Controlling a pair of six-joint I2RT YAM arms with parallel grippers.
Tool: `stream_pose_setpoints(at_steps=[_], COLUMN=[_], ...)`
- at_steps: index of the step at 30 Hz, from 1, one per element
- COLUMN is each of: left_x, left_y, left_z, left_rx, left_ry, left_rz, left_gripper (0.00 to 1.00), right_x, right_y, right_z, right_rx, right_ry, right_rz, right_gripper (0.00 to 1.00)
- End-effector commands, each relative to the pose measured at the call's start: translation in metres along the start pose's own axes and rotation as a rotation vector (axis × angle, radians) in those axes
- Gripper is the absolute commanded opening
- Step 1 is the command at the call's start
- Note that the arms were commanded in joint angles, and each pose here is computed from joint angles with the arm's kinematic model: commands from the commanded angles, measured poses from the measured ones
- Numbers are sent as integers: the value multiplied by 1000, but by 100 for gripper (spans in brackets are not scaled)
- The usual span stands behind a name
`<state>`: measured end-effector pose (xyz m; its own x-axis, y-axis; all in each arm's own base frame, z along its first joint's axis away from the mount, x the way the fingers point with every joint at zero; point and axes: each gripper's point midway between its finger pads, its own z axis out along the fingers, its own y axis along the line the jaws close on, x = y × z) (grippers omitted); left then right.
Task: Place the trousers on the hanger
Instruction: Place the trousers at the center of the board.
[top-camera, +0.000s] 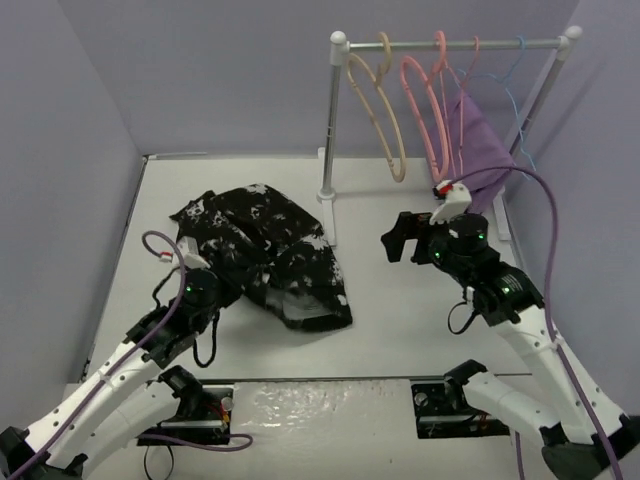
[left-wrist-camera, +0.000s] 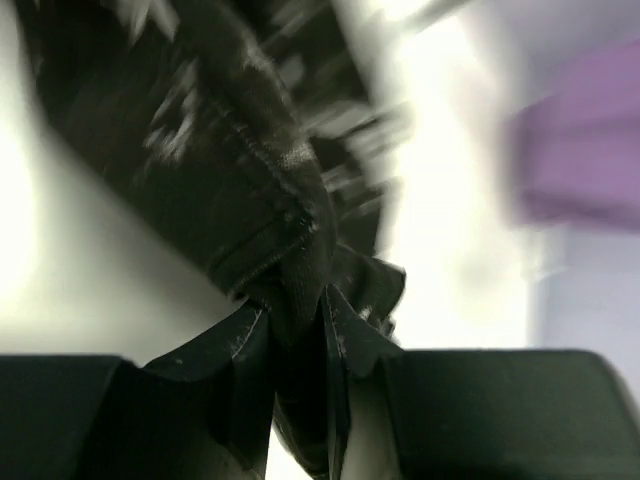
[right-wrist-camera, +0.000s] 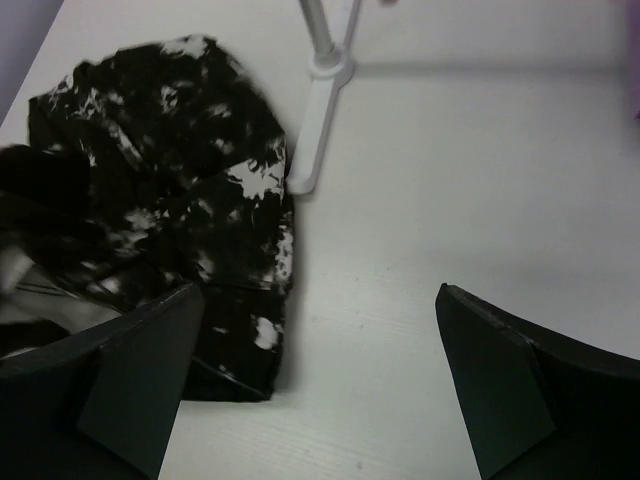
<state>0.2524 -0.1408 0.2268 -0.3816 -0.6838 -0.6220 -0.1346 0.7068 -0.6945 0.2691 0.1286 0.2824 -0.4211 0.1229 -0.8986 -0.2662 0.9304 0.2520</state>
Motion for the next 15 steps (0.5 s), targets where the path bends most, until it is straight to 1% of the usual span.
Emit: stream_pose_setpoints(at_steps=[1,2,4,5,7,10,13,15], left_x=[63,60,47,45,32,13,14,20], left_y=[67,73,80,90,92,77,72,74], left_z=[-14,-23,-37,-43,-53,-56,-49,-43], left_rx=[-175,-189,-234,-285,-326,-316,-325,-346], left_ry=[190,188,171,174,175,153,184,215], left_rz=[-164,-149,-83,-37,42,121,198,228], left_gripper=[37,56,71,77,81,81,80,80], right_x=[46,56,82,98,130,165,199,215], right_y=[30,31,43,48,54,67,79,76], right_z=[31,38,48,53,63,72,80,85], right_rx=[-29,10,39,46,79,70,33,60], right_ry=[132,146,196,234,306,372,446,479], right_rz=[73,75,92,90,104,120,144,125], right_gripper=[100,100,100,100,100,100,100,100])
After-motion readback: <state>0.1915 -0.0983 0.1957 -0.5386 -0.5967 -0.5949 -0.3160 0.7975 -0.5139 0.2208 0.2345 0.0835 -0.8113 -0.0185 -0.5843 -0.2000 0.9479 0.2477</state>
